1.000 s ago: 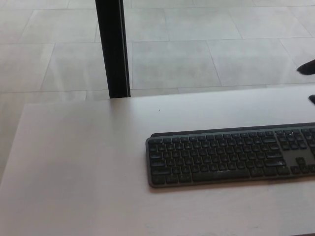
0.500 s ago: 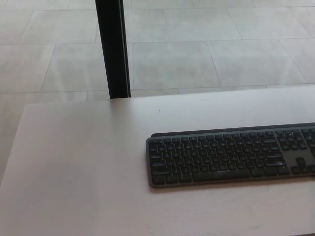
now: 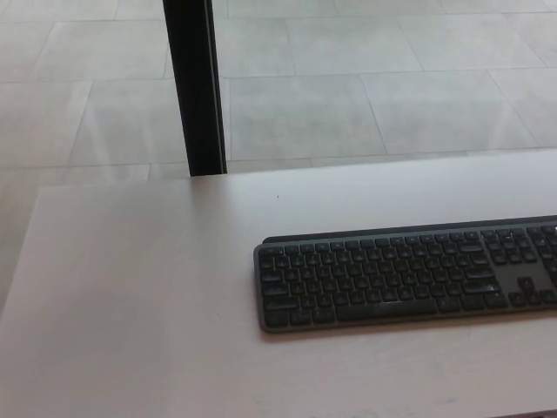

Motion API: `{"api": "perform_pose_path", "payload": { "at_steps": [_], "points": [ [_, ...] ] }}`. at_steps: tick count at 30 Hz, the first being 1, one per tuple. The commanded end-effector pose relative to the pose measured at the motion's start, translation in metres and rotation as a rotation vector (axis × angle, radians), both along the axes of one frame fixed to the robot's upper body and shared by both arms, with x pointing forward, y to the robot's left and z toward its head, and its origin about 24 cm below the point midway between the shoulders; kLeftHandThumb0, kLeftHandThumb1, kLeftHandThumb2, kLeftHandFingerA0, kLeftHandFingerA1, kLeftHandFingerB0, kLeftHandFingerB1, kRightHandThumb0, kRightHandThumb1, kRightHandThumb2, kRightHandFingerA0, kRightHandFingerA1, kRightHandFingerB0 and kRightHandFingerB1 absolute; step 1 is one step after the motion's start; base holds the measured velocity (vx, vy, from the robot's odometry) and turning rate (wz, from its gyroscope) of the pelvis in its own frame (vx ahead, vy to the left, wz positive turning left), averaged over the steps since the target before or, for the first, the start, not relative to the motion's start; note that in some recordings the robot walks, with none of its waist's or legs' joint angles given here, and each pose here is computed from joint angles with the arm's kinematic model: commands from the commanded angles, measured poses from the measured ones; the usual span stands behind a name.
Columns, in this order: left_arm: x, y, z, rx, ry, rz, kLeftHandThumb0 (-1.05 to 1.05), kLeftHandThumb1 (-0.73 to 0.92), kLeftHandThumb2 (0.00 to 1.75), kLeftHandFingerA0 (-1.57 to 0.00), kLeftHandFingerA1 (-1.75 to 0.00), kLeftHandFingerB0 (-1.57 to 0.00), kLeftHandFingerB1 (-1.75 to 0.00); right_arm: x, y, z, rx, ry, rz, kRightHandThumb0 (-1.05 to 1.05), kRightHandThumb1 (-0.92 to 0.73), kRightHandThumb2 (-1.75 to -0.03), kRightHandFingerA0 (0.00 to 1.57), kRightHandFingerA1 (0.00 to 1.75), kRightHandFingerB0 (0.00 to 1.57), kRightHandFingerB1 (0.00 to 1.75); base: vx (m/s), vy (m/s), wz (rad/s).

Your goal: The robot uses its right fingers to click on the space key of the black keyboard placed on the center of the white desk.

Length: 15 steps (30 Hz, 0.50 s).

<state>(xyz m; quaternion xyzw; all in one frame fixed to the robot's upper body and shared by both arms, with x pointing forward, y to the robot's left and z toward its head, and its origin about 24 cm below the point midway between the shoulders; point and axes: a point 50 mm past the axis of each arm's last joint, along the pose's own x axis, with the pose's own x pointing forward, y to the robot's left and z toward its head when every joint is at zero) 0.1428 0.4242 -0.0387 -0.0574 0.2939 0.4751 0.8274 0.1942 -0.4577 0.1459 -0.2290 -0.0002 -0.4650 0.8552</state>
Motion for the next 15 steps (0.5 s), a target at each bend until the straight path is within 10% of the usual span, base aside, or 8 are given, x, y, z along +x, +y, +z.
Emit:
{"api": "perform_pose_path", "payload": {
  "at_steps": [1, 15],
  "points": [
    [-0.014, 0.006, 0.0, 0.002, 0.015, 0.035, -0.49, 0.67, 0.6, -0.71, -0.67, -0.58, -0.56, -0.075, 0.015, -0.147, 0.982, -0.473, -0.573, -0.38, -0.46, -0.81, 1.05, 1.68, 0.87, 1.1, 0.0, 0.0, 0.0],
    [-0.01, 0.007, 0.003, 0.01, 0.005, 0.029, -0.49, 0.69, 0.6, -0.73, -0.71, -0.58, -0.55, -0.069, 0.032, -0.161, 1.04, -0.459, -0.475, -0.54, -0.62, -0.66, 0.86, 0.9, 0.67, 0.91, 0.0, 0.0, 0.0]
  ]
}}
